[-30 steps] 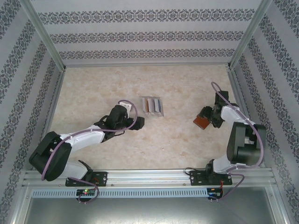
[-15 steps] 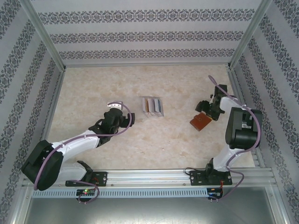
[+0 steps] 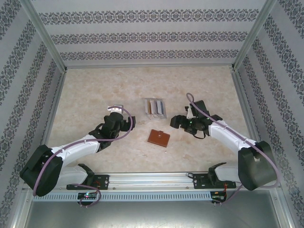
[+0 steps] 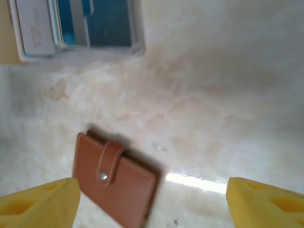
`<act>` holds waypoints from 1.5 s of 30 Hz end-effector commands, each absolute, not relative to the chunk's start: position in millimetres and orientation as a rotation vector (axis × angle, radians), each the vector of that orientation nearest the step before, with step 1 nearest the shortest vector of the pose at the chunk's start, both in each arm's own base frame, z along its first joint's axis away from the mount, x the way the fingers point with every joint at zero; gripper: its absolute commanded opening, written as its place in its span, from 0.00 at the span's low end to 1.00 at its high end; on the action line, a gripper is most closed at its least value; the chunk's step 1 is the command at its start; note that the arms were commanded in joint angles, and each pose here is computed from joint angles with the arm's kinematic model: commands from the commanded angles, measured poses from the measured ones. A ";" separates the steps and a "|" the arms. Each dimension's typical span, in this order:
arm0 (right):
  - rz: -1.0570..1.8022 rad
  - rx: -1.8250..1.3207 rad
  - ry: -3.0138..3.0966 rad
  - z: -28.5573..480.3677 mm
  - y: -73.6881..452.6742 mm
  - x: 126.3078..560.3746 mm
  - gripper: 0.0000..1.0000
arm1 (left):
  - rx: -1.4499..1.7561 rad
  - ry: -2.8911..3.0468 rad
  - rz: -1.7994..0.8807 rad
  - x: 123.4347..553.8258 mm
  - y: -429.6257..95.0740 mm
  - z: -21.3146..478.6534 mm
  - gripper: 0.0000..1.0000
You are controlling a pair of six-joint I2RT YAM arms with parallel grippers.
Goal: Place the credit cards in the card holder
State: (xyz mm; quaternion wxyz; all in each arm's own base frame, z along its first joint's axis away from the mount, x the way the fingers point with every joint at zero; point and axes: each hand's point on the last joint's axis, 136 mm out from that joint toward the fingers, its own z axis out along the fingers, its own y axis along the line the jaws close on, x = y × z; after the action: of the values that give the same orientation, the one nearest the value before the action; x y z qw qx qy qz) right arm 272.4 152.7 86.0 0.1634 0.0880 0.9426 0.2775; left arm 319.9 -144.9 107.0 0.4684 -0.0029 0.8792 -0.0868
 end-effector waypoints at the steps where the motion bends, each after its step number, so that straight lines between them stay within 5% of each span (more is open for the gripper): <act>1: 0.744 0.230 2.723 82.2 145.8 269.8 0.77 | -0.021 2.138 -0.250 321.6 -150.3 111.6 1.00; 6: 0.901 0.056 2.775 65.8 197.2 253.3 0.69 | -0.066 2.146 -0.274 320.4 -150.0 106.1 1.00; 14: 0.407 -0.552 2.786 51.8 217.4 240.0 0.78 | -0.151 2.176 -0.242 322.5 -135.3 96.9 0.99; 23: 0.333 -0.812 2.839 17.5 254.6 254.3 0.75 | -0.195 2.162 -0.270 320.7 -125.0 97.1 0.99; 30: 0.027 -0.516 2.943 10.5 214.8 262.7 0.57 | -0.168 2.189 -0.263 323.1 -129.2 93.5 0.99; 40: 0.394 0.556 2.783 22.0 204.2 223.8 0.49 | -0.079 2.197 -0.389 322.6 -152.3 92.5 1.00; 45: 0.396 0.295 2.757 52.6 199.3 239.7 0.52 | -0.008 2.229 -0.472 322.9 -171.8 87.5 1.00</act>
State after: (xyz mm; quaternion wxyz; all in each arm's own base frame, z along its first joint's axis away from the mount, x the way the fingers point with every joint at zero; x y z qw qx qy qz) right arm 221.7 202.7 28.9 0.1372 0.1181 0.9733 0.1410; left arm 313.5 -154.3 73.8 0.4069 -0.0267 0.8999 -0.1544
